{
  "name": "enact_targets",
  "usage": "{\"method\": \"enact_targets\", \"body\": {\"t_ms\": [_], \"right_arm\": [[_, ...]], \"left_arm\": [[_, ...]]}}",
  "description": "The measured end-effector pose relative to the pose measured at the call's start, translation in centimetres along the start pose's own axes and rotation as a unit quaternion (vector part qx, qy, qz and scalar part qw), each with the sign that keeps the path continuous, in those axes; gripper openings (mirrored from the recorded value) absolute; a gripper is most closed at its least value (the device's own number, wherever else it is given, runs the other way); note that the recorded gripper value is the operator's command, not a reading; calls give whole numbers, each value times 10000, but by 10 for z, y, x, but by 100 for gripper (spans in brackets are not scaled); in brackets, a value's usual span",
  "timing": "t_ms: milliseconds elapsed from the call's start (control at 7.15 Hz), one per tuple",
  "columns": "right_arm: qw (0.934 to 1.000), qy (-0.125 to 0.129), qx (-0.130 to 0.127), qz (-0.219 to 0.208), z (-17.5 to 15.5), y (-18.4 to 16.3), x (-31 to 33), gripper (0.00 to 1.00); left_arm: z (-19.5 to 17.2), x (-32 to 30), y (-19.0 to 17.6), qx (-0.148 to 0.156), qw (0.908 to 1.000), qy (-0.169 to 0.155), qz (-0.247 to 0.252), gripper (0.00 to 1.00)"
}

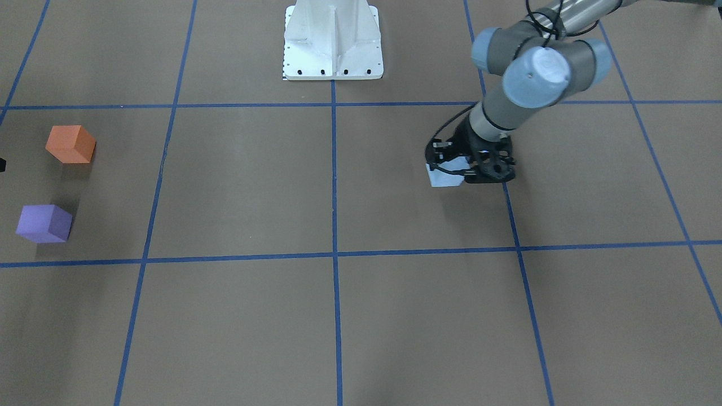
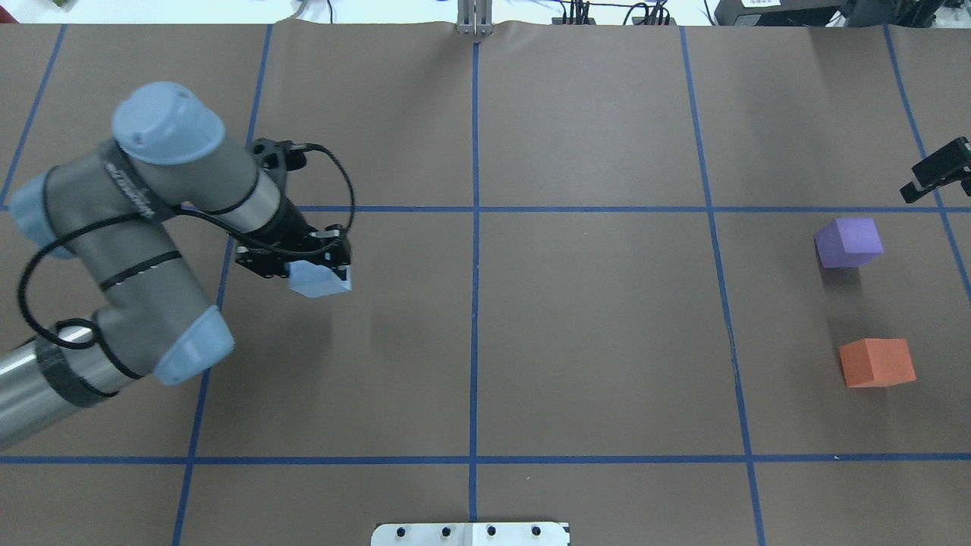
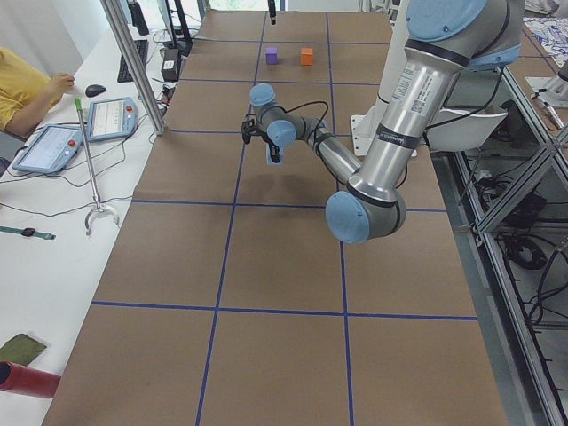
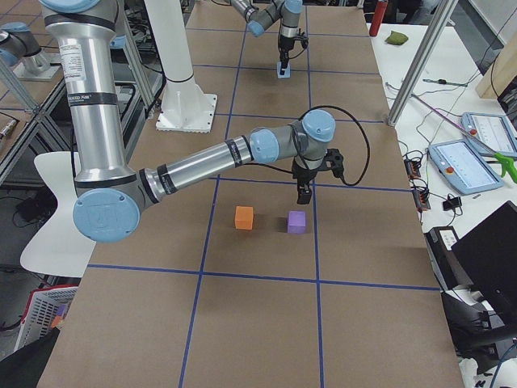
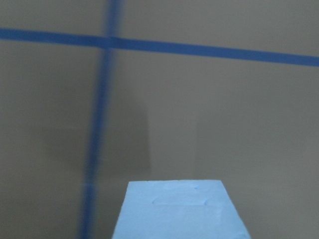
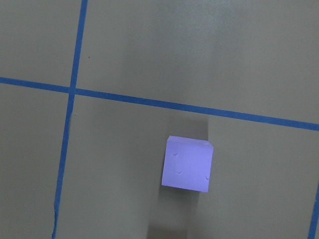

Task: Place blue block between orange and purple blocks
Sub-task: 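Carry the light blue cube with the left gripper toward the table center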

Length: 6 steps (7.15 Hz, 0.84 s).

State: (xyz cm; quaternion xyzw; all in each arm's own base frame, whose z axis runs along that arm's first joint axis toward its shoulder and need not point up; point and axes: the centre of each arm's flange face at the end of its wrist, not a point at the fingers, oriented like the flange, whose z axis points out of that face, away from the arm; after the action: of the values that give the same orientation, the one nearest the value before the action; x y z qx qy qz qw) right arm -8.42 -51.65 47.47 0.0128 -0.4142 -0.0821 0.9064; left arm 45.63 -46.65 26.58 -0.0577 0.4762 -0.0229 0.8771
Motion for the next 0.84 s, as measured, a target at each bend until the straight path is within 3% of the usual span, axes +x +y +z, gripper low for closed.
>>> {"method": "enact_targets", "body": {"t_ms": [420,699,839], "right_arm": [[9997,-38,21,-223,9,-3,-13,100],[9990,-86,119,-417,13,-3,-18,100],[9988,-95,143,-450,13,-3,-19,100]], "left_arm": [[50,215,17,279,9994,-190,35,0],[93,296,27,521,9977,-418,99,4],[107,310,38,585,9970,-482,175,41]]}}
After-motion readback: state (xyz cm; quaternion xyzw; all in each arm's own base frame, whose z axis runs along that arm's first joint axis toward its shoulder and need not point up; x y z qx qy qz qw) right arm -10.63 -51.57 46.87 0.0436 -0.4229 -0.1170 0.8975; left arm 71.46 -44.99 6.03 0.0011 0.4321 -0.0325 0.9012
